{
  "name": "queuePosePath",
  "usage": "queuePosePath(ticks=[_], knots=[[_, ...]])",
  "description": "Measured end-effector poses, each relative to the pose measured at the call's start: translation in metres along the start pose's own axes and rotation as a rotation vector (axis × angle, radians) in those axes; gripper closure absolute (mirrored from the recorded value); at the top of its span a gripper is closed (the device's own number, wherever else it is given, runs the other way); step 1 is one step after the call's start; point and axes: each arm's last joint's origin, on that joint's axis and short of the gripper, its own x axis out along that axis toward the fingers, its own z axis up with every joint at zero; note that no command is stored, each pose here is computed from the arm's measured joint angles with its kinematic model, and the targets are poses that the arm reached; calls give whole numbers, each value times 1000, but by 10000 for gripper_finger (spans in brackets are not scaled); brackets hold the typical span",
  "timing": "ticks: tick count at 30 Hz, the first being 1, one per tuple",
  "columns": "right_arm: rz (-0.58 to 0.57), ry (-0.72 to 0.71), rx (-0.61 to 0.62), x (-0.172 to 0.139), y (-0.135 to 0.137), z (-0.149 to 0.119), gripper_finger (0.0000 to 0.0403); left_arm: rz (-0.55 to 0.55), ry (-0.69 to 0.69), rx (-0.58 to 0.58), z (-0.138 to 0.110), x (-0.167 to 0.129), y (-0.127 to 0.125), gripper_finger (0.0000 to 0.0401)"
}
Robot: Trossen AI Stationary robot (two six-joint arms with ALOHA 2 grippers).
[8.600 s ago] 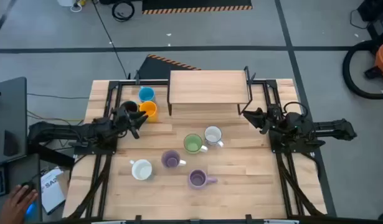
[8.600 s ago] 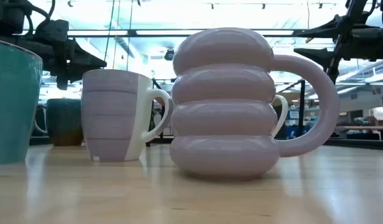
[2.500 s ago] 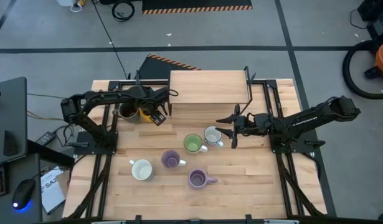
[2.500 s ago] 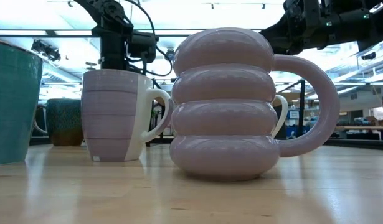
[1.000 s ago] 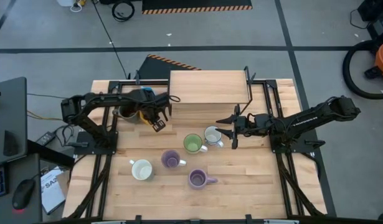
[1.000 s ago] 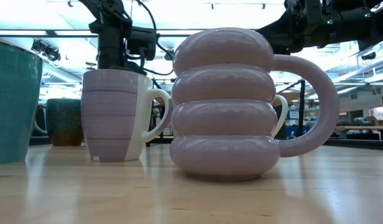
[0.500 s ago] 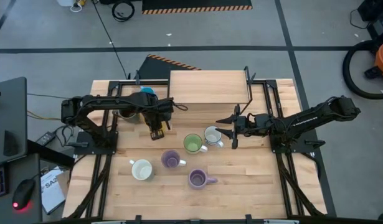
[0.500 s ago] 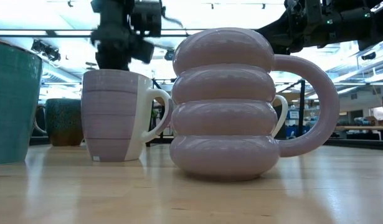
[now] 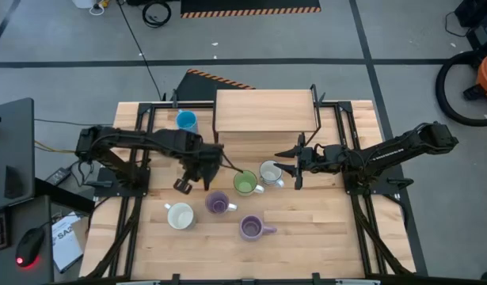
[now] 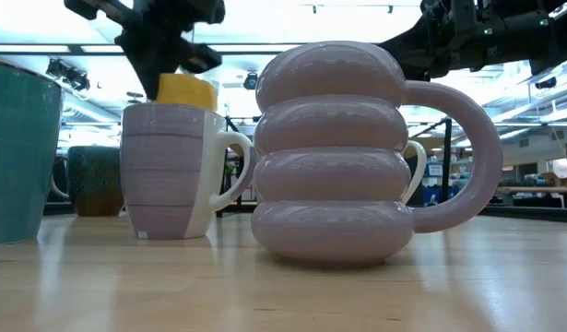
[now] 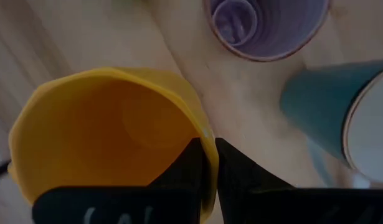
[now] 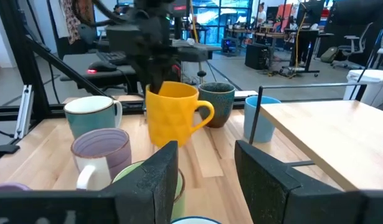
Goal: Place coffee mugs
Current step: Put the yellow mug on the shelf
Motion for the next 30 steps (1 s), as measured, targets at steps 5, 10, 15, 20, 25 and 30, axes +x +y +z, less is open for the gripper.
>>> queuePosePath(ticks=[5,10,15,20,25,30], knots=[[0,3,5,0,0,0,238,59,-22,159,10,-8,-7,371],[0,3,7,0,0,0,238,211,-32,171,16,-18,1,371],[0,3,10,0,0,0,238,276,-108,97,14,-35,24,372],[0,0,10,0,0,0,238,278,-176,20,12,-50,52,372],[-9,1,4,0,0,0,238,288,-151,-18,9,-62,81,372],[-17,2,-10,0,0,0,238,309,-125,-27,2,-68,113,372]])
